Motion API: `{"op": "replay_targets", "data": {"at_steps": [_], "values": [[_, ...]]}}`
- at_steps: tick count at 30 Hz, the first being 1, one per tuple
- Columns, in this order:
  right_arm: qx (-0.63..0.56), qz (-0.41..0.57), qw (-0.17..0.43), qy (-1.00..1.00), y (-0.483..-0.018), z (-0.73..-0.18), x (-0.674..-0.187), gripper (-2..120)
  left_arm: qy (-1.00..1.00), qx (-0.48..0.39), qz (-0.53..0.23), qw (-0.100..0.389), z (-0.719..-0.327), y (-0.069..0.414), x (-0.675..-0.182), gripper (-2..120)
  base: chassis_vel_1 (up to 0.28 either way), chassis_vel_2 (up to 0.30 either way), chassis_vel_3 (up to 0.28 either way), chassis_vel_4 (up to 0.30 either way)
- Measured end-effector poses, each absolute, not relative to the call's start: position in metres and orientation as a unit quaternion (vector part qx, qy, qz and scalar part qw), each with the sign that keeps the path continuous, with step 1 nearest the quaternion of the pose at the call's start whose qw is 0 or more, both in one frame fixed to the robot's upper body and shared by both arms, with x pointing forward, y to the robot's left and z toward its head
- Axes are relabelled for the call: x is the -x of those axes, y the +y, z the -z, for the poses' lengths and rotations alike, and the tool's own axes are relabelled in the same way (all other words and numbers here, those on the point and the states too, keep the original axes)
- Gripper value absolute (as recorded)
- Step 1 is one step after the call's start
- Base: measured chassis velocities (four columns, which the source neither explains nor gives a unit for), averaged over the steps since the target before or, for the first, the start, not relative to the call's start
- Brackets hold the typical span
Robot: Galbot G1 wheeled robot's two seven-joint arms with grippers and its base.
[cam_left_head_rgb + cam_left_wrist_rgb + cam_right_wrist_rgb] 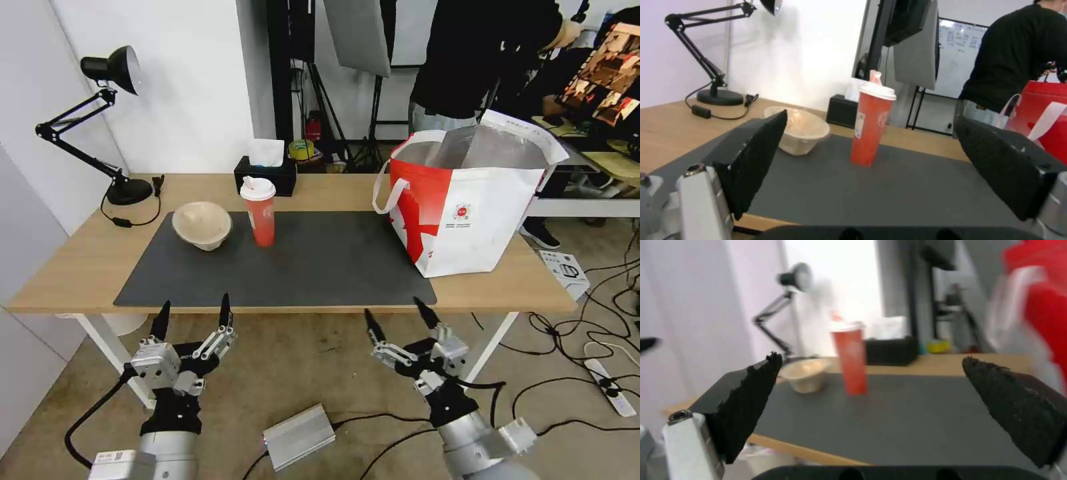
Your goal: Pick up the trash from the table and place it into the takeout bag.
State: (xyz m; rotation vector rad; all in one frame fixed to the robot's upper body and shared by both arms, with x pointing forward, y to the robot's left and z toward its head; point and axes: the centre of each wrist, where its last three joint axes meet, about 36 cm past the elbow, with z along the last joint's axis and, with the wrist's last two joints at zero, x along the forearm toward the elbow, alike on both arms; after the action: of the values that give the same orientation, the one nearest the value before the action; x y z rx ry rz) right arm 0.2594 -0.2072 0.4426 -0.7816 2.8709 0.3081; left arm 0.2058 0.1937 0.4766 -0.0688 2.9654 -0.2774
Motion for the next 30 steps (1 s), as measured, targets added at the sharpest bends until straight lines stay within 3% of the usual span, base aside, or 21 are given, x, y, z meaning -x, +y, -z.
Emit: {"op": "replay_targets", "data": {"at_steps": [14, 30], "values": [[0.347, -0.096, 0.082, 0.929, -0.200, -0.462, -0.310, 100, 0.993, 0.024, 0.087, 0.080, -0.475, 0.196, -0.206, 100, 0.000, 0.000, 0.000, 0.000], [0.387, -0.086, 0.081, 0.915, -0.170, -0.466, -0.402, 100, 0.993, 0.029, 0.083, 0.078, -0.473, 0.198, -0.206, 100, 0.000, 0.000, 0.000, 0.000]]}}
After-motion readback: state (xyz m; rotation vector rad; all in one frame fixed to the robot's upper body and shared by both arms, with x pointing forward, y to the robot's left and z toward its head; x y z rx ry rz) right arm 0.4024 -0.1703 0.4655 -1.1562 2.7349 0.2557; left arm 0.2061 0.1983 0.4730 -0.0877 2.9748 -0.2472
